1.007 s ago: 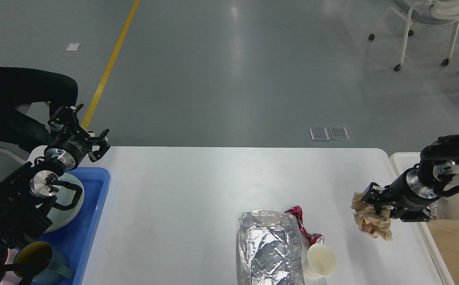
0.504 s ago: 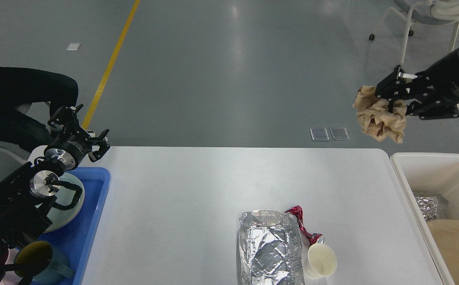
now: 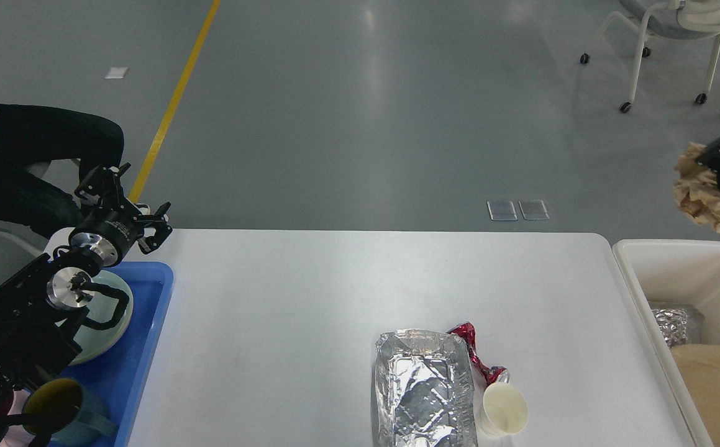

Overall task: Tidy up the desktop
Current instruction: 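Lift the crumpled paper and drop it into the white bin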

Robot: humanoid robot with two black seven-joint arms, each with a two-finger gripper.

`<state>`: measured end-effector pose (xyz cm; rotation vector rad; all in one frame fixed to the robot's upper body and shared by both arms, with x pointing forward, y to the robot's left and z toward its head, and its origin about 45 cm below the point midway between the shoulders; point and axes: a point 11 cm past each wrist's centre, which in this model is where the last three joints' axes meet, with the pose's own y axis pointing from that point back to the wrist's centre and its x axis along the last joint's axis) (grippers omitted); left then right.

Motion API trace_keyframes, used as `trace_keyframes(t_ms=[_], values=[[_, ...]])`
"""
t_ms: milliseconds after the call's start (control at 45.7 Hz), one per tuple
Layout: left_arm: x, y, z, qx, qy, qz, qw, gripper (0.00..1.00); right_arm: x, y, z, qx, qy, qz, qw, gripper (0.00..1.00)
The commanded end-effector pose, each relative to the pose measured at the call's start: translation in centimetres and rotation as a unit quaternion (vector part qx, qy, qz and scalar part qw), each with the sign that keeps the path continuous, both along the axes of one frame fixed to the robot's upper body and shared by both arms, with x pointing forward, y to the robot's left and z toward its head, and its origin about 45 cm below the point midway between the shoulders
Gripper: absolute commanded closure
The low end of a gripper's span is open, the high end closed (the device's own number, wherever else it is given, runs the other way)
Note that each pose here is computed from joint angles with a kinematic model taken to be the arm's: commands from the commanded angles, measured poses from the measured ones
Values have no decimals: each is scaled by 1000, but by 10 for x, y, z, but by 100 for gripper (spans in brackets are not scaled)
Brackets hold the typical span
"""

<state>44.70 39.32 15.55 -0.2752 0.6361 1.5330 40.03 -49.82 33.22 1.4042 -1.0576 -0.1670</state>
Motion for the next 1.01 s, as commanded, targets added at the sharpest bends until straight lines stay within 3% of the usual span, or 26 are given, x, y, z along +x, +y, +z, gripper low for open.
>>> trace_keyframes(t_ms=[0, 219, 241, 350, 394, 416, 525, 832, 985], values=[[0, 1, 0, 1, 0, 0, 1000, 3, -21, -47, -42, -51, -6, -66, 997, 100], [0, 1, 0, 1, 0, 0, 1000, 3, -64, -97, -104, -139, -11, -135, 981, 100], [0, -1, 0, -1, 0, -1, 1000, 3, -67, -102, -107, -146, -12, -140, 979, 93], [0, -1, 0, -1, 0, -1, 1000, 3, -79, -113, -127, -168, -15, -153, 974, 25], [0, 1, 0, 1, 0, 0, 1000, 3, -79, -111, -135, -169, -15, -153, 974, 10], [0, 1, 0, 1, 0, 0, 1000, 3, -78, -110, -138, -168, -16, -152, 974, 7], [0, 1, 0, 1, 0, 0, 1000, 3, -77, -105, -146, -163, -16, -152, 975, 1], [0, -1, 0, -1, 0, -1, 1000, 3, -59, -82, -152, -149, -18, -128, 980, 0], [0, -1, 0, -1, 0, 0, 1000, 3, -12, -54, -112, -142, -64, -97, 983, 0]])
